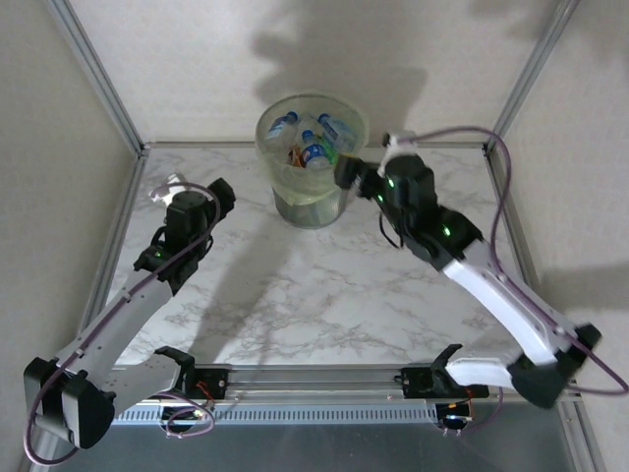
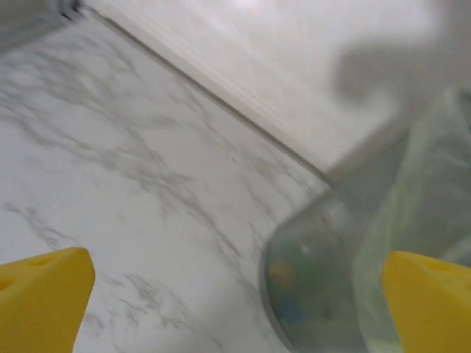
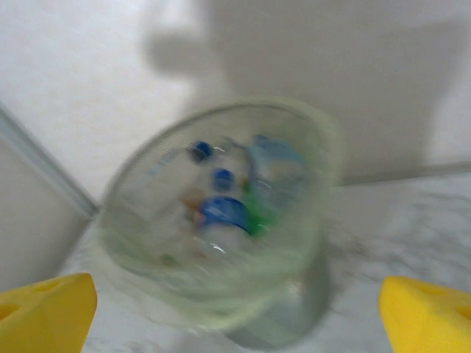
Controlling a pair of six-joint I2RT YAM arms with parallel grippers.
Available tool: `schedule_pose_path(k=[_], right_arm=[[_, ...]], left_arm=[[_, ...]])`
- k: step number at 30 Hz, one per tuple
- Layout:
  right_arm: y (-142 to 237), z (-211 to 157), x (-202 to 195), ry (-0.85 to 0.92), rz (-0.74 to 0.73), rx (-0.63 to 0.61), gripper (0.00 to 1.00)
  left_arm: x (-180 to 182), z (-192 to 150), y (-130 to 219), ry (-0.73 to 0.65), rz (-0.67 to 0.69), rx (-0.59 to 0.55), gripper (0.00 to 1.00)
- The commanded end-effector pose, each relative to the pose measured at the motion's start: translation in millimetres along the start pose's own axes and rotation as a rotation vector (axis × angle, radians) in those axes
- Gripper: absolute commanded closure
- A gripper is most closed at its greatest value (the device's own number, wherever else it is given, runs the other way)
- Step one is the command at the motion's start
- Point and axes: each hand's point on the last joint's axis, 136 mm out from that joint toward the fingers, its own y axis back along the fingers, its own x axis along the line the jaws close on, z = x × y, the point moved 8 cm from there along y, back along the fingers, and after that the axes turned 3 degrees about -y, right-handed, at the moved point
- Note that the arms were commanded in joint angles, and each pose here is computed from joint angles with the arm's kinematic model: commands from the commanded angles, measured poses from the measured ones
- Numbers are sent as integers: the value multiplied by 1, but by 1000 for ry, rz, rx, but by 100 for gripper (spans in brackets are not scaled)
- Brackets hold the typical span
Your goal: Put the plastic bottles in the bin
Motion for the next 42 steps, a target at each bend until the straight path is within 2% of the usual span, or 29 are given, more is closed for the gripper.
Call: schedule_pose_path(k=[1, 3, 5, 6, 8, 11, 13, 16, 18, 20, 21, 22, 23, 25, 27, 28, 29, 30, 31, 42], right_arm=[[9, -46, -53, -6, -227, -49, 1], [21, -85, -84, 52, -241, -51, 9], [36, -113, -117, 35, -307, -113, 2], [40, -122, -133, 7, -371, -143, 1], [42, -137, -168, -16, -524, -165, 1], [32, -150, -212, -26, -703, -129, 1], [23, -157, -239, -16, -797, -123, 1], [13, -163, -270, 8, -947, -182, 1], [7, -169, -285, -3, -1019, -227, 1], [-9, -177, -294, 35, -946, -171, 1], [-16, -173, -293, 60, -908, -189, 1], [-24, -166, -289, 74, -847, -229, 1], [-29, -160, -284, 105, -761, -274, 1], [-33, -158, -279, 113, -586, -346, 1], [-51, -172, -278, 169, -395, -254, 1], [-55, -172, -274, 208, -354, -270, 1], [-56, -174, -276, 191, -360, -234, 1], [-55, -173, -277, 185, -362, -241, 1], [-53, -172, -276, 192, -357, -264, 1], [-55, -173, -276, 194, -376, -251, 1]], left_arm=[[47, -13, -8, 26, 264, -265, 0], [65, -29, -11, -14, 307, -333, 0], [79, -39, -12, -87, 348, -380, 0], [83, -44, -15, -127, 364, -380, 0], [86, -57, -26, -241, 377, -337, 1], [78, -57, -43, -287, 342, -283, 1], [74, -57, -50, -305, 289, -298, 1], [77, -72, -67, -397, 283, -246, 1], [89, -86, -74, -409, 272, -224, 1], [95, -81, -82, -382, 225, -191, 1], [97, -80, -83, -384, 200, -179, 1], [101, -74, -80, -374, 191, -224, 1], [107, -71, -74, -346, 188, -281, 0], [116, -77, -67, -321, 137, -298, 1], [109, -89, -69, -388, 20, -259, 1], [110, -93, -65, -400, -21, -277, 1], [113, -90, -66, -381, 14, -277, 1], [115, -91, -68, -370, 8, -255, 1], [115, -90, -66, -368, 3, -280, 1], [112, -92, -66, -387, 16, -275, 1]])
